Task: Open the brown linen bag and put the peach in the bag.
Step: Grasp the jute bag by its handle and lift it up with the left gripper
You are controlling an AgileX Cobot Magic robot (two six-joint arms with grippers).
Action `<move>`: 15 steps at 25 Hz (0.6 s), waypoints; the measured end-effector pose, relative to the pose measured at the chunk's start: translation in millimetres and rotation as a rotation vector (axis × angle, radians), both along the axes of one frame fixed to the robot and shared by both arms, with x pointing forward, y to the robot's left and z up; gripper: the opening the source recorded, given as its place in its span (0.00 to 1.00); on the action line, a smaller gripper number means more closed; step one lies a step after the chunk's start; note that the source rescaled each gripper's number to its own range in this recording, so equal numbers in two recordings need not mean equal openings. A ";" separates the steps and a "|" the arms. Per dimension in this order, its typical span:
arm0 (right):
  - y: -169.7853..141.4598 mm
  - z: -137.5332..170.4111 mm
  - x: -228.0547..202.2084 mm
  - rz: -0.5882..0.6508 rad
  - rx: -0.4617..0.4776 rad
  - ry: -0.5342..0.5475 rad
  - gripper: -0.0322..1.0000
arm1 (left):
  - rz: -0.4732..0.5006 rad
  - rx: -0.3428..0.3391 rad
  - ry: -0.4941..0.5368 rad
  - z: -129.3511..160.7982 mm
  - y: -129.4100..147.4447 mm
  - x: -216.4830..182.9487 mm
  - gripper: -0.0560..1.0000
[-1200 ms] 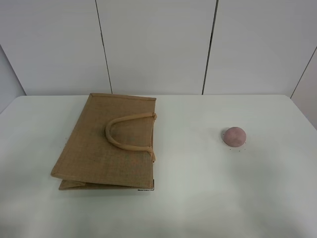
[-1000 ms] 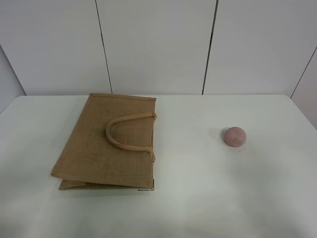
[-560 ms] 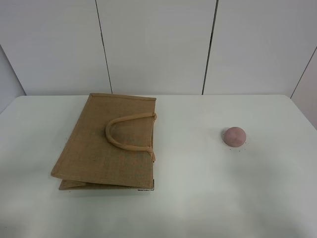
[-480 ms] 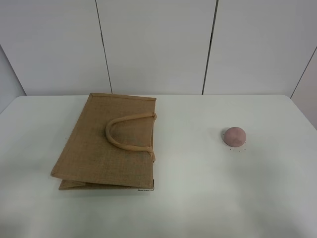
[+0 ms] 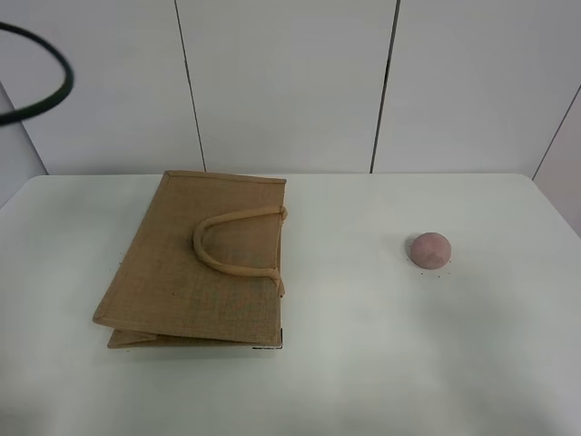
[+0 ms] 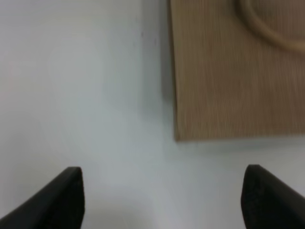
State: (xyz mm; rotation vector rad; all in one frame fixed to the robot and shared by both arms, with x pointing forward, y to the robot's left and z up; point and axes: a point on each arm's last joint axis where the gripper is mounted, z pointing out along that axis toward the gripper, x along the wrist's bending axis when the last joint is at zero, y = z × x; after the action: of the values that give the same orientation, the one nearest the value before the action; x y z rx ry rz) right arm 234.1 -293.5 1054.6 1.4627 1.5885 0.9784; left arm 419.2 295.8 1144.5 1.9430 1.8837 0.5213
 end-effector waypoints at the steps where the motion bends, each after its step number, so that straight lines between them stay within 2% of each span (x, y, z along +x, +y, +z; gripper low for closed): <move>1: 0.0 0.0 0.0 0.000 0.000 0.000 1.00 | 0.000 0.001 0.035 -3.3 -0.6 18.6 1.00; 7: 0.0 0.0 0.0 0.000 0.000 0.000 1.00 | -0.010 0.010 0.155 -23.7 -3.6 114.5 1.00; 11: 0.0 0.0 0.0 0.000 0.000 0.000 1.00 | -0.006 -0.013 0.241 -55.3 -7.1 165.7 1.00; 15: 0.1 0.0 0.0 0.000 0.001 0.000 1.00 | -0.016 -0.037 0.324 -90.2 -22.3 196.8 1.00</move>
State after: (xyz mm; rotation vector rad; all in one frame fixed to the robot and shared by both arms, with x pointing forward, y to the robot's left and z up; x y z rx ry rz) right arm 234.1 -293.4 1054.6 1.4629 1.5887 0.9794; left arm 616.0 273.5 1054.3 2.1188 2.0478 0.1711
